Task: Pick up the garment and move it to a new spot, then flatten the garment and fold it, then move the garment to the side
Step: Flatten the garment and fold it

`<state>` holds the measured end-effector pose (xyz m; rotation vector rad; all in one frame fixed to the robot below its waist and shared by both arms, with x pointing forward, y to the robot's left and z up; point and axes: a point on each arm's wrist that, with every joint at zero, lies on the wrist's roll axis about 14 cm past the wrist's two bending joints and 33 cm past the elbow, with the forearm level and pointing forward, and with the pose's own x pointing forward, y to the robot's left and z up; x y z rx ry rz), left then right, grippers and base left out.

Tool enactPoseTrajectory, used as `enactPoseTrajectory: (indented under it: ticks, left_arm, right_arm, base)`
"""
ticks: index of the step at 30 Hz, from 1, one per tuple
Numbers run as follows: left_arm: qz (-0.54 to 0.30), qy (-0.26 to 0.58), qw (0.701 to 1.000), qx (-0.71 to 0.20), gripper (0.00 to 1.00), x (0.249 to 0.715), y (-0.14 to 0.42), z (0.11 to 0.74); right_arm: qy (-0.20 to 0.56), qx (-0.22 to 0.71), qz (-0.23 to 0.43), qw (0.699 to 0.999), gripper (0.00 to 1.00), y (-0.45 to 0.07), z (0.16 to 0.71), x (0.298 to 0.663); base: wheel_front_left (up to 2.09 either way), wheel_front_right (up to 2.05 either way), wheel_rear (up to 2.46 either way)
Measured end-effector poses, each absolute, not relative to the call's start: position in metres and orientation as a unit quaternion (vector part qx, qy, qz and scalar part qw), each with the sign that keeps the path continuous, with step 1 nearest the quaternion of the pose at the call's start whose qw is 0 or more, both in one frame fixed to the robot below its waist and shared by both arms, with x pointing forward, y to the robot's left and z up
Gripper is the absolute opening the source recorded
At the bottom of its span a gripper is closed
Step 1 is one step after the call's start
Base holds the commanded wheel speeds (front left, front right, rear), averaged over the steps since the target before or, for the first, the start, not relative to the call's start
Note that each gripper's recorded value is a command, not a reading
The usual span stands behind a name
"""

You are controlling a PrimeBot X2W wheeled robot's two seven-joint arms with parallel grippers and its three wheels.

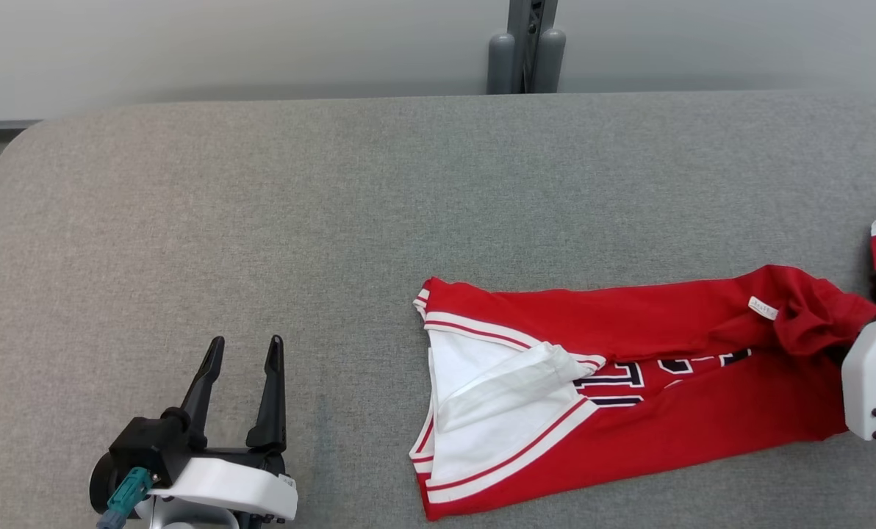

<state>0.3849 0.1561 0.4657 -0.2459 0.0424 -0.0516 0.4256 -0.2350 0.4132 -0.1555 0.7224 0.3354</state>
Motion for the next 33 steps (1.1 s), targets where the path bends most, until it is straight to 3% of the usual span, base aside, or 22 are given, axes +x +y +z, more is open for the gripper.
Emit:
enactPoseTrajectory:
  ticks: [16,33]
  left_arm:
    - [-0.029,0.017,0.988,-0.151,1.00,0.382,0.148,0.471]
    - [0.017,0.019,0.986,-0.165,1.00,0.367,0.175,0.467]
  right_arm:
    - [0.346,-0.063,0.271,0.896,0.00,-0.153,0.473,0.409]
    - [0.346,0.022,0.333,0.877,0.00,-0.061,0.484,0.403]
  base:
    - [0.00,0.00,0.00]
    - [0.00,0.00,0.00]
